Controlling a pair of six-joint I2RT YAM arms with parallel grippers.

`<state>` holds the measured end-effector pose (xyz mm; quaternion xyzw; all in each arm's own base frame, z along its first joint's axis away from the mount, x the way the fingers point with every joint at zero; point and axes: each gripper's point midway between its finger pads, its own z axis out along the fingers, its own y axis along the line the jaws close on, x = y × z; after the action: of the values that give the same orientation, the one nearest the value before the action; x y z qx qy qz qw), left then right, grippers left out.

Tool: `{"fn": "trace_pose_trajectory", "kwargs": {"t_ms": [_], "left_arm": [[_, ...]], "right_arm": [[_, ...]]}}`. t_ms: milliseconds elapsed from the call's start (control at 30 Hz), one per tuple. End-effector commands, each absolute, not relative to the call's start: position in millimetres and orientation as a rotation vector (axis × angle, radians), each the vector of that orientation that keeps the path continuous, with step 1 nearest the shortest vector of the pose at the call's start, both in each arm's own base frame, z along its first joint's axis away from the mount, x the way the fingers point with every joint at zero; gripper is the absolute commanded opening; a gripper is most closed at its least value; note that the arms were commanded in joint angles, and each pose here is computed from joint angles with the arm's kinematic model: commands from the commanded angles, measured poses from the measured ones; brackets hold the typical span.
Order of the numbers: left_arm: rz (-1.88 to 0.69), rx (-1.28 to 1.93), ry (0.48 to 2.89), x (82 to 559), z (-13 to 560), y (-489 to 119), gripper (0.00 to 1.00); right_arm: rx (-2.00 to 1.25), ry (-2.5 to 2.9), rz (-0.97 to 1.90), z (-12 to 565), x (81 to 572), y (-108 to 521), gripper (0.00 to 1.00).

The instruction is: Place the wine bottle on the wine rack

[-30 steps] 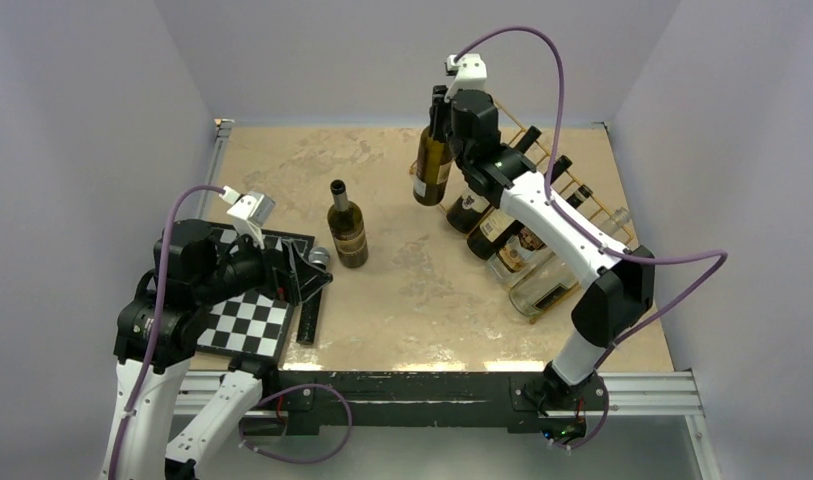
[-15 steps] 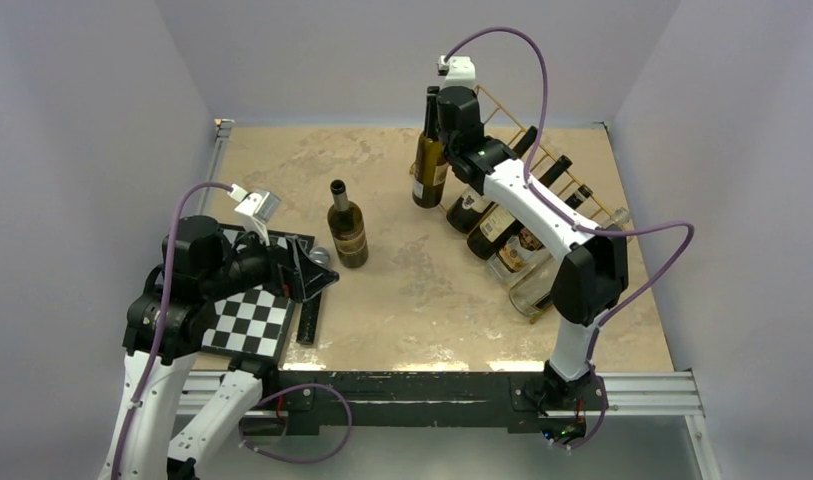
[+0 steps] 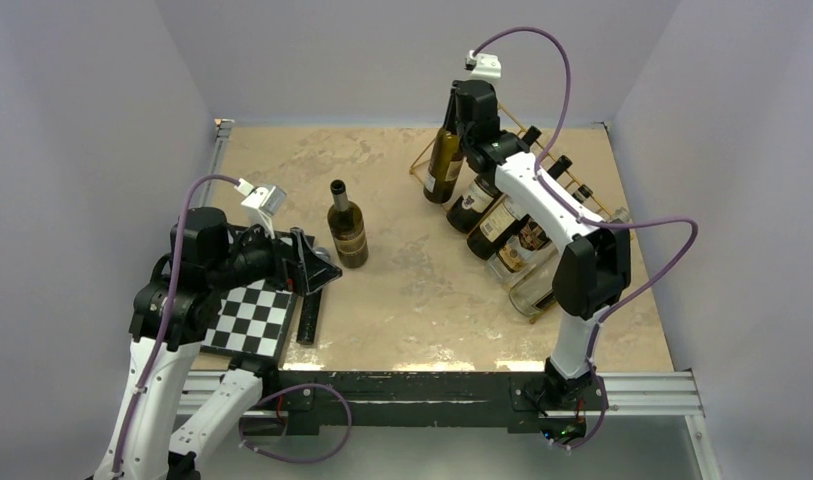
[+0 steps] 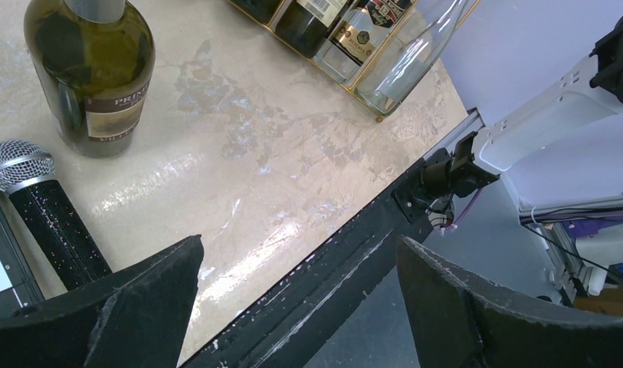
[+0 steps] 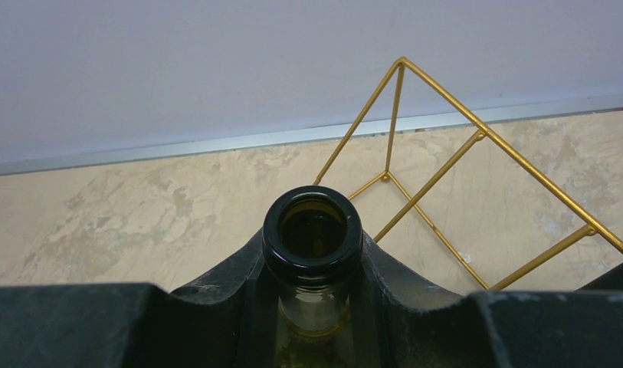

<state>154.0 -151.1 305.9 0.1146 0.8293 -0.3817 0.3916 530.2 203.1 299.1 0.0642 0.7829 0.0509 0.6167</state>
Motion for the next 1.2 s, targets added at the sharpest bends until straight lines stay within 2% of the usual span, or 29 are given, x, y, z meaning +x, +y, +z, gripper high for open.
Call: {"fn": "trace_pose_trajectory", "kwargs": {"t_ms": [0,567,667,767,867,1167], "left_arm": [[-1.003,0.322,2.045,154.5,323.3,-156.7,0.99],[-1.019,0.327,2.046,153.8,321.7,-158.5,0.99],[-1.022,0.332,2.037,153.7,324.2,-159.0,0.99],[-1.022,0.332,2.038,154.1,323.6,-159.2,0.99],[-1.019,0.327,2.046,154.9,320.6,-158.8,0.99],[-1.012,0.318,2.057,156.6,315.8,-158.1,0.99]], "right_arm": [[0.260,1.636,0.215,349.9,541.7,200.0,0.00],[0.314,1.744,0.194,302.4,549.0,190.2,0.00],[0.325,1.771,0.185,295.1,548.1,188.5,0.07],[0.355,1.796,0.181,286.3,546.9,185.9,0.20],[0.387,1.821,0.173,276.5,545.3,181.1,0.26],[0.514,1.888,0.193,241.3,541.1,158.9,0.28]]}}
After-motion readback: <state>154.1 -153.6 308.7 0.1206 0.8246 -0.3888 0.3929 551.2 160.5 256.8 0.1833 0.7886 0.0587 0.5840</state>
